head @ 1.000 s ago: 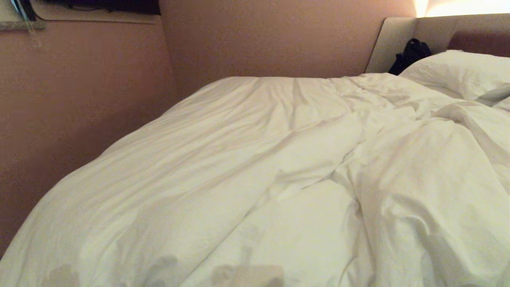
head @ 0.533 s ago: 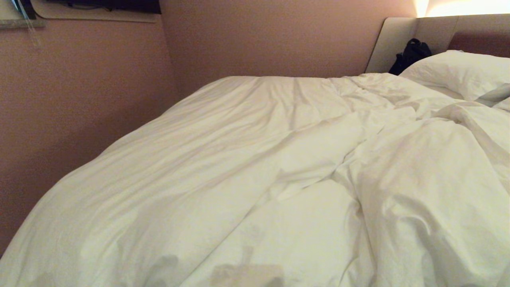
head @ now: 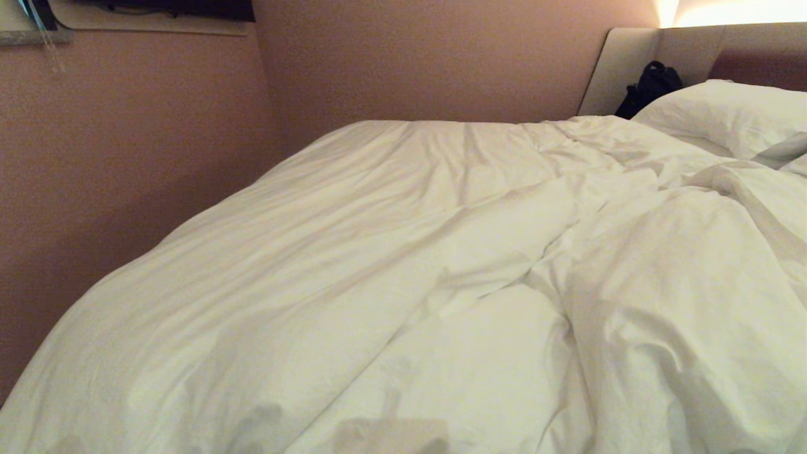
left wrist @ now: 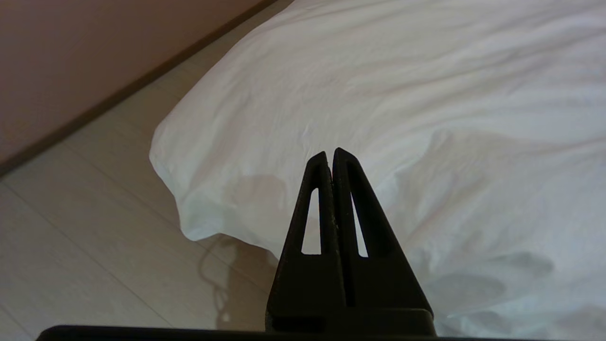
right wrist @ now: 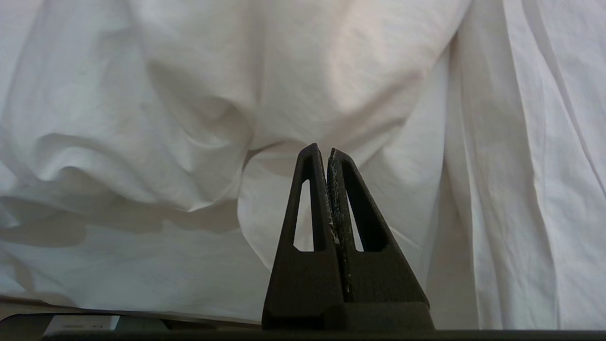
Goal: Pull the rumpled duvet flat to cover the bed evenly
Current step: Hold the folded corner of the quilt
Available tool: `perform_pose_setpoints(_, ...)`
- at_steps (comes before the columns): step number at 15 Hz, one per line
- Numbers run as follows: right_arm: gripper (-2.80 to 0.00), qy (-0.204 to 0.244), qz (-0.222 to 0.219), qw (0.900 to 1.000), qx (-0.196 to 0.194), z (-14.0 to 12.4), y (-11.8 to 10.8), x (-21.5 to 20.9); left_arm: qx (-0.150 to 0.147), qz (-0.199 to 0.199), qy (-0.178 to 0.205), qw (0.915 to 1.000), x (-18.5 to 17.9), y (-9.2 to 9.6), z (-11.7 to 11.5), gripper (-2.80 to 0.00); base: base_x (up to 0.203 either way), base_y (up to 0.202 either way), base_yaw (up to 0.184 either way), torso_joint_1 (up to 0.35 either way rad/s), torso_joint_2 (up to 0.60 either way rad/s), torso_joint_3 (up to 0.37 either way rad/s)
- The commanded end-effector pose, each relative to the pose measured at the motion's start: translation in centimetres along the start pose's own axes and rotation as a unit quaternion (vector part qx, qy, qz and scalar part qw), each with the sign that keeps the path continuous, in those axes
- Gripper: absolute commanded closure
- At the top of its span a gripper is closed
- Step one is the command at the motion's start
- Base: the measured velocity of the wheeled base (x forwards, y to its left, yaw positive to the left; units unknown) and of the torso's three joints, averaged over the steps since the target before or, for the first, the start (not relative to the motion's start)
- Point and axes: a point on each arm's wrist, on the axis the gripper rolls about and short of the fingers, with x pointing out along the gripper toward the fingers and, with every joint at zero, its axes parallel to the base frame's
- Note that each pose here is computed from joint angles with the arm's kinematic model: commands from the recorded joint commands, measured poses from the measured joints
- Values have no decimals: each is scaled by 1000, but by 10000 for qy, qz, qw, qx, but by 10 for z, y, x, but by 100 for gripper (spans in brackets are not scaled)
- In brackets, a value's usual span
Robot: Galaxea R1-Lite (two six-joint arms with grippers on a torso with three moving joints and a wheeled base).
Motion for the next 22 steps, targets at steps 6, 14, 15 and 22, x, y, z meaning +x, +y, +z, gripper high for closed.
perform_pose_setpoints(6,0,-1,4,10000,-3,0,0,0,288,-271,-206,9990,-12,16,-18,0,0,0,0,0,0,0)
perform_pose_setpoints(14,0,-1,4,10000,-6,0,0,0,650,-1168,-767,9880,-27,43,-66,0,0,0,0,0,0,0)
perform_pose_setpoints(15,0,-1,4,10000,-3,0,0,0,793,-1235,-910,9850,-28,46,-76,0,0,0,0,0,0,0)
perform_pose_setpoints(22,0,-1,4,10000,-3,0,0,0,995,-1603,-1126,9756,-2,42,-113,0,0,0,0,0,0,0)
